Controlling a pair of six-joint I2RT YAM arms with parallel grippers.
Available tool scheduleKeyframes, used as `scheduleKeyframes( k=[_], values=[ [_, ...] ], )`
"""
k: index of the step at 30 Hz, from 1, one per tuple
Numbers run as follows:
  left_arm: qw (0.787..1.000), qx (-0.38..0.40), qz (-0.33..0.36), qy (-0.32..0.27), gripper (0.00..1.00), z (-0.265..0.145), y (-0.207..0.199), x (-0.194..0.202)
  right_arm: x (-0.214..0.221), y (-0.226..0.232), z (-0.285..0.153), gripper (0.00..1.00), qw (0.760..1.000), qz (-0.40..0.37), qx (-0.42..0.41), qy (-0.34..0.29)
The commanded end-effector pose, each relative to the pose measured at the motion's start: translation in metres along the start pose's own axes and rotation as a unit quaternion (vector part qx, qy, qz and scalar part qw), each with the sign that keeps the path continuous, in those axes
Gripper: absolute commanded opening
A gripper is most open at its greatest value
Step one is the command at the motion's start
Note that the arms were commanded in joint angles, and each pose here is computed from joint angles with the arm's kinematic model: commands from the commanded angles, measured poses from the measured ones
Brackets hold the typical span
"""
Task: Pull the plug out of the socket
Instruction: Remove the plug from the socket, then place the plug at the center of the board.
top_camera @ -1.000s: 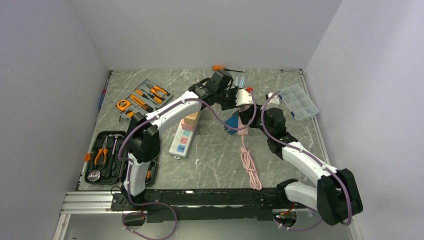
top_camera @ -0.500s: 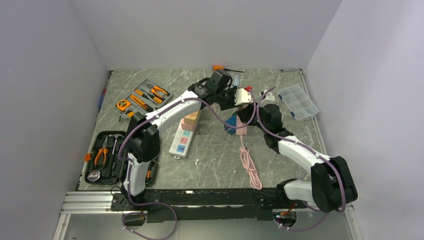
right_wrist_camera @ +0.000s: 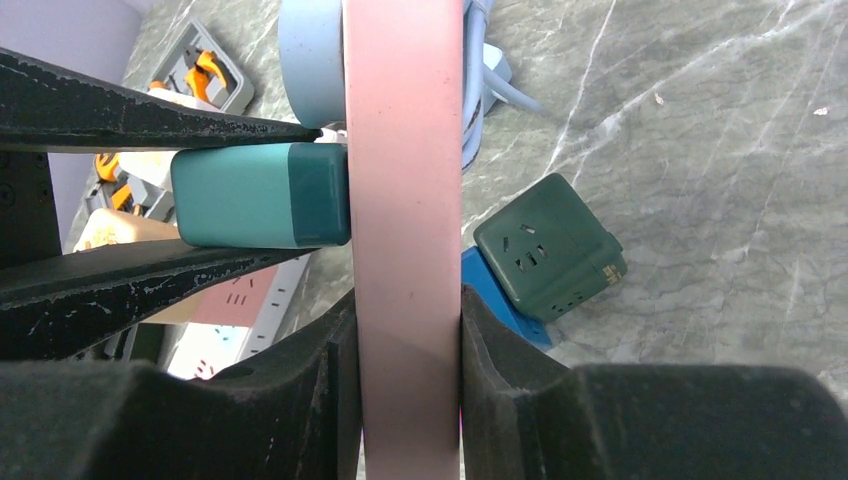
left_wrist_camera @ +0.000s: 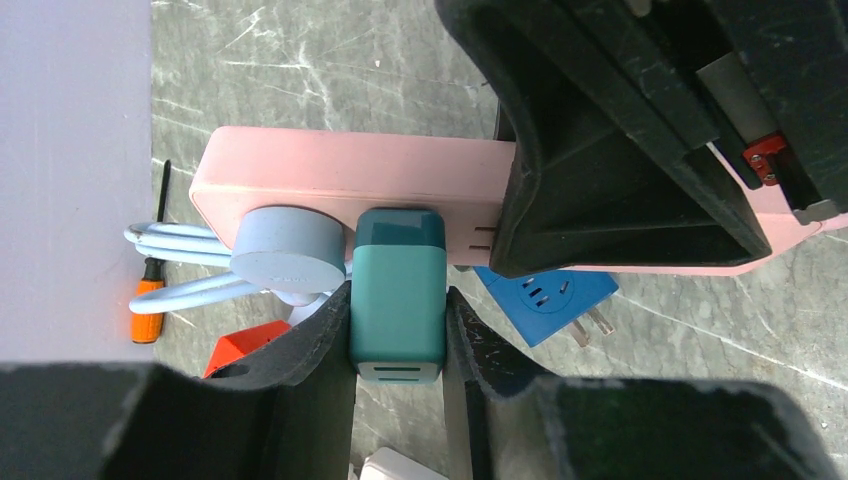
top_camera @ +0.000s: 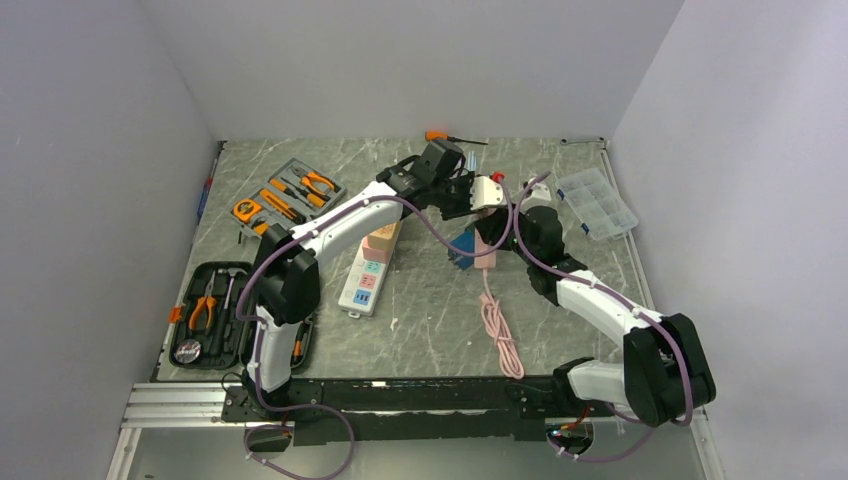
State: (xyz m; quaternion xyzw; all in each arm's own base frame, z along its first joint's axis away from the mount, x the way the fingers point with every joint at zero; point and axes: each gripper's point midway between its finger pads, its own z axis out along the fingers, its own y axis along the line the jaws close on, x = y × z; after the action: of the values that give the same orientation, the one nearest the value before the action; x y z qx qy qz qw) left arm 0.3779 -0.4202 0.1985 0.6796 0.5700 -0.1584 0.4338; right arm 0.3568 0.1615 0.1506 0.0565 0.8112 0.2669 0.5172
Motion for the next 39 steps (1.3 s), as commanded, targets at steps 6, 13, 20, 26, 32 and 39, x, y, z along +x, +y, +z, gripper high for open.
scheduleKeyframes(
  k=[6,13,20,26,32,39],
  values=[
    [0.999,-0.035,0.013,-0.026,0.00,-0.067,0.020,-0.032,-0.028,-0.081,-0.011,0.00,0.982,0.018,0.183,-0.049],
    [0.999,-0.044,-0.004,-0.012,0.00,-0.081,0.029,-0.018,-0.022,-0.101,-0.016,0.00,0.972,0.025,0.230,-0.036],
    [0.999,-0.037,-0.007,-0.015,0.00,-0.087,0.025,-0.018,-0.023,-0.104,-0.016,0.00,0.971,0.030,0.234,-0.037],
    [0.999,0.025,-0.023,-0.020,0.00,-0.065,-0.017,-0.021,-0.040,-0.092,-0.013,0.00,0.976,0.031,0.211,-0.046],
    [0.993,0.114,-0.025,-0.023,0.00,-0.020,-0.085,-0.026,-0.052,-0.088,-0.016,0.00,0.980,0.040,0.189,-0.054],
    [0.986,0.155,-0.058,-0.027,0.04,0.040,-0.111,-0.018,-0.080,-0.075,-0.036,0.00,0.981,0.053,0.168,-0.080]
  ],
)
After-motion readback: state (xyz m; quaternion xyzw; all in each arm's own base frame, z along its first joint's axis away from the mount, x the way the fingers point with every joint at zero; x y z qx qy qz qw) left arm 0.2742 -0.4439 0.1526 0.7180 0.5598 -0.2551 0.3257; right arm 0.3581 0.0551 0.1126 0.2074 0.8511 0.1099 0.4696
